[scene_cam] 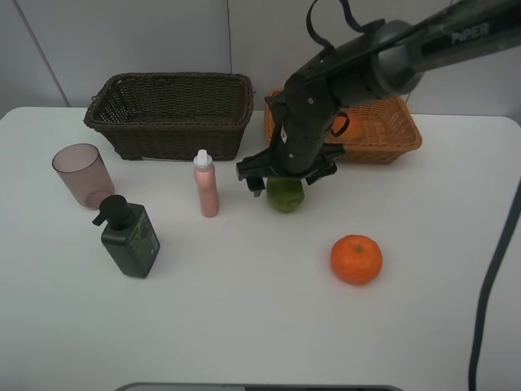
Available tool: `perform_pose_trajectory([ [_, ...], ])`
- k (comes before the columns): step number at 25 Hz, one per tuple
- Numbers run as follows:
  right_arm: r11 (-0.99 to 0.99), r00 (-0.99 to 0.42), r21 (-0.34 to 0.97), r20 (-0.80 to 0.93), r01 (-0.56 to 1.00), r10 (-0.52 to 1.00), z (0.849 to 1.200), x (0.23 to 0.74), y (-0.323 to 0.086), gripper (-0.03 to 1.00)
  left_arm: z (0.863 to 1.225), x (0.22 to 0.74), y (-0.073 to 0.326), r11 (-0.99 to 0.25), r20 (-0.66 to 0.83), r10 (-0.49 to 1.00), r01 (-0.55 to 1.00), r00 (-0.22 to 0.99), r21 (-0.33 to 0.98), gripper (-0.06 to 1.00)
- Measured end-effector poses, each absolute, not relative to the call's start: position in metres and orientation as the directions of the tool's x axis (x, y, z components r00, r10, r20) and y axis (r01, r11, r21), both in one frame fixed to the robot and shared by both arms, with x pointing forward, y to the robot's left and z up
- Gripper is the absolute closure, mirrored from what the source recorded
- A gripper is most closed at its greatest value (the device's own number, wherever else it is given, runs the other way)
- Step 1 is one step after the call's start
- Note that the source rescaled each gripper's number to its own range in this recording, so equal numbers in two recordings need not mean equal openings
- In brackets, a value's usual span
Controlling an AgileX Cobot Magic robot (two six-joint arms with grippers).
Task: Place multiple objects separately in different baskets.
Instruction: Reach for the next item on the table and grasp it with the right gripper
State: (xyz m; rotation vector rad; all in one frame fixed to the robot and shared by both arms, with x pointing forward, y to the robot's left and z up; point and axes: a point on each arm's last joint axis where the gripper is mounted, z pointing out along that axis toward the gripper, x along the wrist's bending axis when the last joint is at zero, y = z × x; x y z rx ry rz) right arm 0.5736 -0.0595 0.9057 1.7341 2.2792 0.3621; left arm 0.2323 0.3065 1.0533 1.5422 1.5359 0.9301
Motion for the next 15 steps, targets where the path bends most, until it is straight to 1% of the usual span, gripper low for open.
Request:
perform_pose_trajectory([
  [15, 0.264, -0.272, 0.38, -0.033, 0.887, 0.962, 0.9041, 0.5765, -0.0563, 0.1, 1.0533, 0.2323, 0.3065, 0.007, -0.015, 1.0, 0.45, 0.013, 0.893, -0.01],
])
